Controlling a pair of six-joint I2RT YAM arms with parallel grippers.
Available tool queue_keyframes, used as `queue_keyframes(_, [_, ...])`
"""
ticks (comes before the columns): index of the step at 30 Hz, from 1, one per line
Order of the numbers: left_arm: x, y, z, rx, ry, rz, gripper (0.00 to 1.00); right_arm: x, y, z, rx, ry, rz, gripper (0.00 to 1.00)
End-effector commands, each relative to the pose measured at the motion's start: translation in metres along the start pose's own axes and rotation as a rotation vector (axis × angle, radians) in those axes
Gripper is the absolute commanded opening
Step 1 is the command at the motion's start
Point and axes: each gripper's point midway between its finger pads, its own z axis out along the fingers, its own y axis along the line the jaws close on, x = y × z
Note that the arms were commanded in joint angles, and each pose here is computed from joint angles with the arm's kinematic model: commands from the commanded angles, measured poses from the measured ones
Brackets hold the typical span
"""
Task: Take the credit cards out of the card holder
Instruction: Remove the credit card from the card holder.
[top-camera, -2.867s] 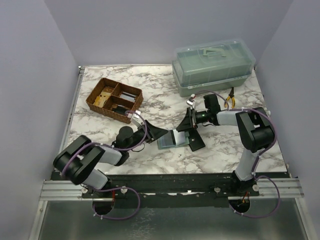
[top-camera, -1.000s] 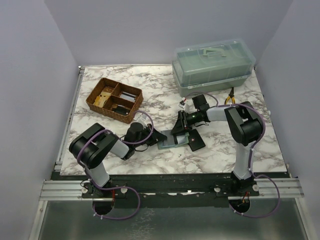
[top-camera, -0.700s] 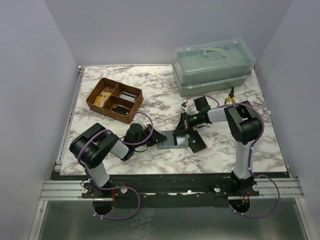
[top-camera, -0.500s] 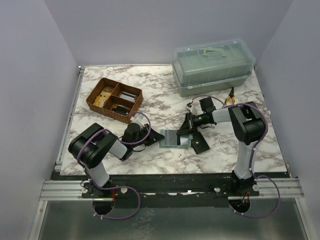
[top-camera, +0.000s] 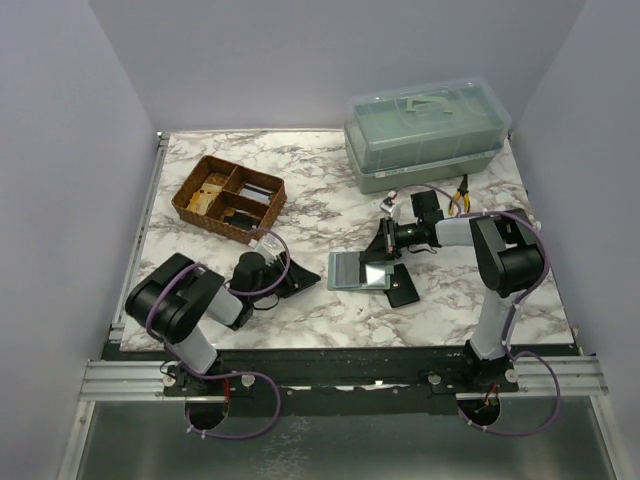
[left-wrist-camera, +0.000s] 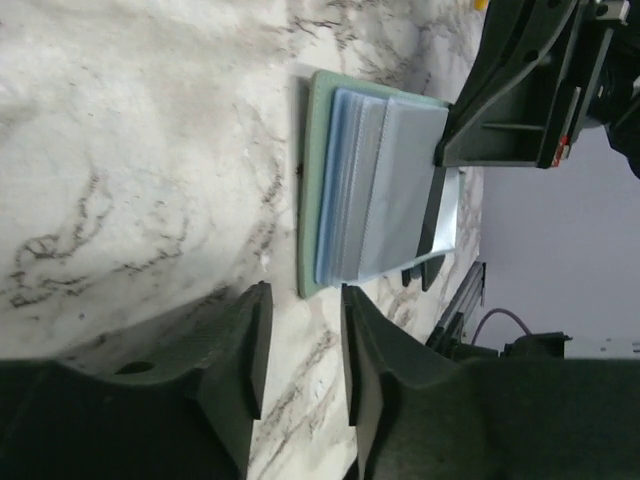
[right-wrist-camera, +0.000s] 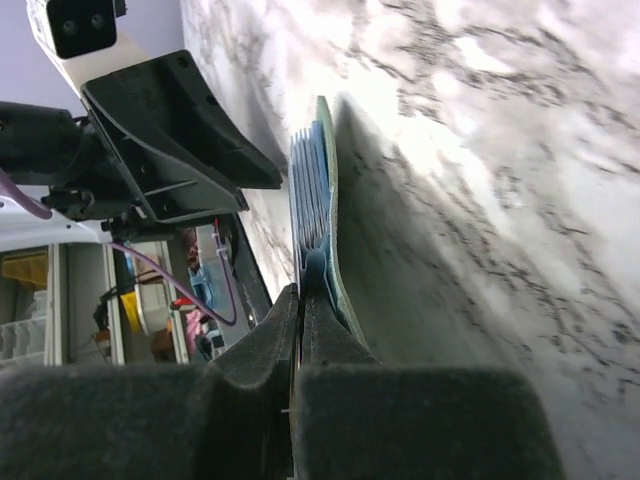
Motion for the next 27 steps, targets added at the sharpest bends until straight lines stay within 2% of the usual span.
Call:
queue_keyframes(1, [-0.006, -0.038, -0.016, 0.133, -0.013, 0.117, 0.43, -0.007, 0.036, -0.008, -0.091, -0.019, -0.150, 0.00])
queue_keyframes(4, [-0.011, -0.064, -0.022, 0.214, -0.024, 0.170, 0.52, -0.005, 0.048, -0.008, -0.117, -0.009, -0.205, 0.00])
queue_keyframes(7, [-0.011, -0.081, -0.022, 0.273, 0.003, 0.219, 0.55, -0.001, 0.058, -0.004, -0.146, 0.013, -0.245, 0.00])
queue_keyframes(11, [-0.005, -0.092, -0.016, 0.312, 0.060, 0.238, 0.56, 0.003, 0.069, -0.005, -0.194, 0.029, -0.274, 0.00])
queue_keyframes(17, [-0.001, -0.097, -0.008, 0.322, 0.081, 0.233, 0.57, 0.008, 0.075, -0.007, -0.244, 0.047, -0.275, 0.00])
queue_keyframes(23, [0.004, -0.089, 0.000, 0.297, 0.105, 0.196, 0.57, 0.011, 0.076, -0.007, -0.265, 0.058, -0.267, 0.00])
queue_keyframes(27, [0.006, -0.089, 0.005, 0.299, 0.117, 0.176, 0.53, 0.012, 0.075, -0.006, -0.275, 0.067, -0.254, 0.00])
